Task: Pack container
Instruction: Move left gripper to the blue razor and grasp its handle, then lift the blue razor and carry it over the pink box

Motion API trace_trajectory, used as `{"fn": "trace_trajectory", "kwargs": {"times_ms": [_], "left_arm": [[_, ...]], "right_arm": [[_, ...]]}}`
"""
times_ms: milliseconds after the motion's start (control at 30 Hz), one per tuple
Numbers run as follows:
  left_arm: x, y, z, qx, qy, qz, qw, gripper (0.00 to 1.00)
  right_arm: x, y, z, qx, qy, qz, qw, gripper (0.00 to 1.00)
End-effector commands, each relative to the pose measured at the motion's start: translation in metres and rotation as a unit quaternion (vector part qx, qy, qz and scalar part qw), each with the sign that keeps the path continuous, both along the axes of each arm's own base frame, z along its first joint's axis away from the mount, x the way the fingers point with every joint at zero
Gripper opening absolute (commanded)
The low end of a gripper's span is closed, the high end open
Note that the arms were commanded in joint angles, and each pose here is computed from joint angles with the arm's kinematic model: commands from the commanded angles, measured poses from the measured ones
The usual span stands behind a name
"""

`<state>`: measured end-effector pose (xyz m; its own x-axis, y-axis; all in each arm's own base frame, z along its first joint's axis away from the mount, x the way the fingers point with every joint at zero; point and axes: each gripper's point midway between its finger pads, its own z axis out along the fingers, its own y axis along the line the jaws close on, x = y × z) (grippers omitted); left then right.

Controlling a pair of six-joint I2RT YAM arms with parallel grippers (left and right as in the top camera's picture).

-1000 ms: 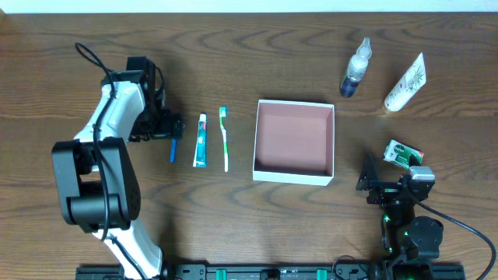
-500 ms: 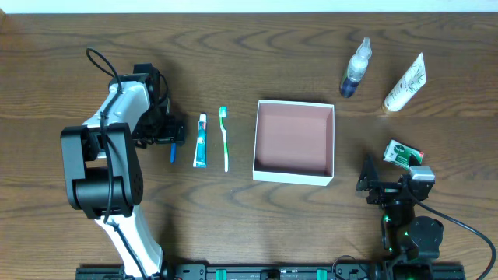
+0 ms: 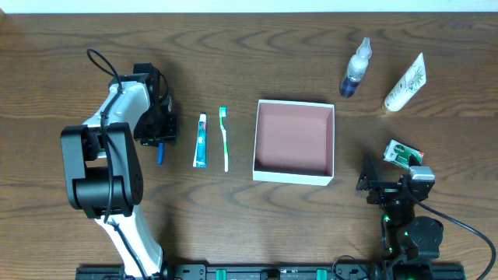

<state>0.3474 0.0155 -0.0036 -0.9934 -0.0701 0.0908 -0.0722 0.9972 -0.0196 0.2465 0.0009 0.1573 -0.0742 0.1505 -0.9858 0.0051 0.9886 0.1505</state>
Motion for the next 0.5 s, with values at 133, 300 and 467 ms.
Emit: {"fn": "trace_trajectory", "kwargs": {"times_ms": [133, 300, 467], "left_arm": [[-0.0035, -0.0026, -0.0039, -0.006, 0.010, 0.000, 1.000, 0.18], [-0.0059, -0.0027, -0.0034, -0.006, 0.015, 0.002, 1.000, 0.12], [-0.0036, -0.0026, 0.0034, -0.005, 0.010, 0.003, 1.000, 0.06]], "right_arm": [[-0.0003, -0.0008, -0.0005, -0.005, 0.000, -0.001, 1.000, 0.99], [-0.0003, -0.0009, -0.0005, -0.005, 0.000, -0.001, 1.000, 0.99], [-0.0003, -0.0008, -0.0005, -0.005, 0.000, -0.001, 1.000, 0.99]]}}
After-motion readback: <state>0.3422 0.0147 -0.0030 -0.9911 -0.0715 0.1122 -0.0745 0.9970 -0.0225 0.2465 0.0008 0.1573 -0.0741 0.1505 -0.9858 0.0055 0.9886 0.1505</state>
